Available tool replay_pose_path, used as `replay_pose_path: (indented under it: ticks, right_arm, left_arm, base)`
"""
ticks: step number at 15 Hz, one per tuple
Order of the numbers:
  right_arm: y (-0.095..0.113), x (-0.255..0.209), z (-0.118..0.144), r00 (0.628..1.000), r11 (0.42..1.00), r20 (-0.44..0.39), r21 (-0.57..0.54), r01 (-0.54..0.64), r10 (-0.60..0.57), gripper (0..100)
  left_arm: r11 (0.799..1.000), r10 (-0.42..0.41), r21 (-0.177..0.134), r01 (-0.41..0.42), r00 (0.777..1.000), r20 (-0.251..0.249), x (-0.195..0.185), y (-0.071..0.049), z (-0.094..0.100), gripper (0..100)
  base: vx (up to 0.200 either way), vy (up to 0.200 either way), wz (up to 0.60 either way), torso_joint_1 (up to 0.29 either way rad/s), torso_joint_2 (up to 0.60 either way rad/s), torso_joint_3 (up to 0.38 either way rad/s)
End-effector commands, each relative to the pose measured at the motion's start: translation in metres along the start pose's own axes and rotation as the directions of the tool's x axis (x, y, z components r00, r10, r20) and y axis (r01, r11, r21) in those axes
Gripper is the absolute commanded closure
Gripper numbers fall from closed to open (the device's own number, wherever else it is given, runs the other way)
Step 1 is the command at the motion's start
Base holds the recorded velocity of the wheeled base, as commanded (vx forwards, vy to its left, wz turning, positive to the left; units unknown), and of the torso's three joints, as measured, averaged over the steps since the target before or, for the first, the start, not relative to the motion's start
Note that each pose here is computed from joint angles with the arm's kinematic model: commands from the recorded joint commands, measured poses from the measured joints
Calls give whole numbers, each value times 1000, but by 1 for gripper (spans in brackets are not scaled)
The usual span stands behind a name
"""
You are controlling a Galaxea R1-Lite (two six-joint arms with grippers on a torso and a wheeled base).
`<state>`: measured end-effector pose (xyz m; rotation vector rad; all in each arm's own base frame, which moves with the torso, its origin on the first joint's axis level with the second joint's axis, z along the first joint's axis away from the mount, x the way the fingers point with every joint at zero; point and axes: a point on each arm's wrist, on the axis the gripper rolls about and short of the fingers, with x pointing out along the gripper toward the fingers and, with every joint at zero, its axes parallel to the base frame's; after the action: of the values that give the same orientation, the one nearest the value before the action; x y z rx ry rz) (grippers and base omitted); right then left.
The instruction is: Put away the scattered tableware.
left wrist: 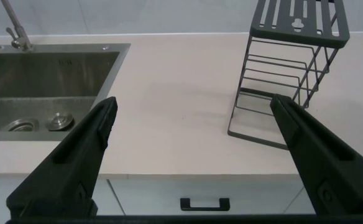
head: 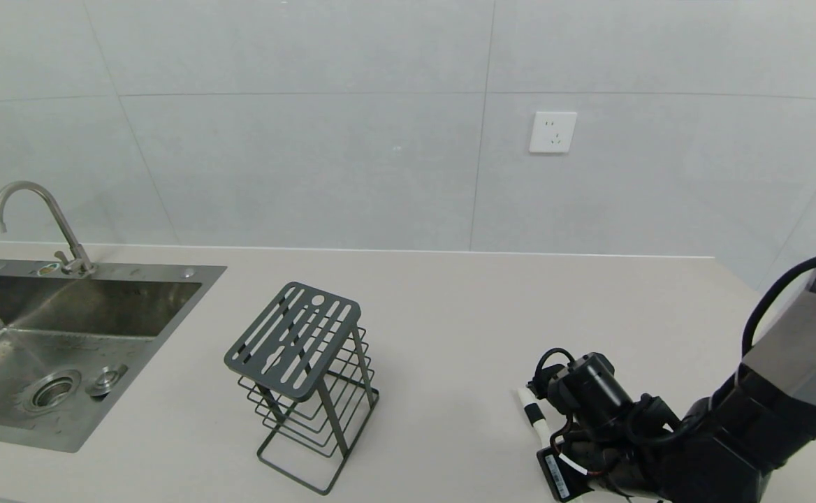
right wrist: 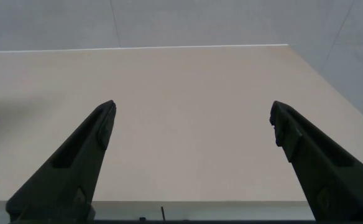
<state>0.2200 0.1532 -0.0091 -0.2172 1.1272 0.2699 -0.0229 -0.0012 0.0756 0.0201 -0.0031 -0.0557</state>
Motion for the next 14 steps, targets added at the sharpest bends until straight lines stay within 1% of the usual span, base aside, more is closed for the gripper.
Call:
replay_pose_path:
  ticks: [1, 5, 7, 10, 11, 12, 13, 14]
  right_arm:
    - [0, 1, -1, 1000, 1000, 0, 1, 1, -1, 100]
    - [2, -6, 12, 992, 999, 119, 15, -34, 32, 100]
    - [3, -18, 20, 982, 997, 174, 18, -70, 65, 100]
    - [1, -40, 25, 965, 994, 242, 14, -112, 105, 100]
    - [1, -50, 28, 952, 991, 276, -8, -136, 133, 100]
    - [1, -55, 30, 943, 986, 291, -32, -161, 163, 100]
    - [-1, -68, 35, 905, 966, 340, -113, -232, 257, 100]
    - [-5, -75, 40, 876, 949, 371, -179, -258, 308, 100]
  left_arm:
    - [1000, 1, 0, -1, 1000, -1, 0, 0, 0, 0]
    - [1000, 1, 0, -1, 1000, -1, 0, 0, 0, 0]
    - [1000, -1, 0, 1, 1000, -1, 0, 0, 0, 0]
    - [1000, -3, 0, 3, 1000, -1, 0, 0, 0, 0]
    - [1000, -3, 1, 3, 1000, -1, 0, 0, 0, 0]
    - [1000, -3, 1, 3, 1000, -1, 0, 0, 0, 0]
    - [1000, -3, 1, 3, 1000, -1, 0, 0, 0, 0]
    - [1000, -3, 0, 3, 1000, -1, 0, 0, 0, 0]
  base:
    - [0, 0, 0, 0, 0, 0]
    - [0, 0, 0, 0, 0, 0]
    - [0, 0, 0, 0, 0, 0]
    - [0, 0, 0, 0, 0, 0]
    - [0, 0, 0, 0, 0, 0]
    - [0, 0, 0, 0, 0, 0]
    - [0, 0, 0, 0, 0, 0]
    - [0, 0, 0, 0, 0, 0]
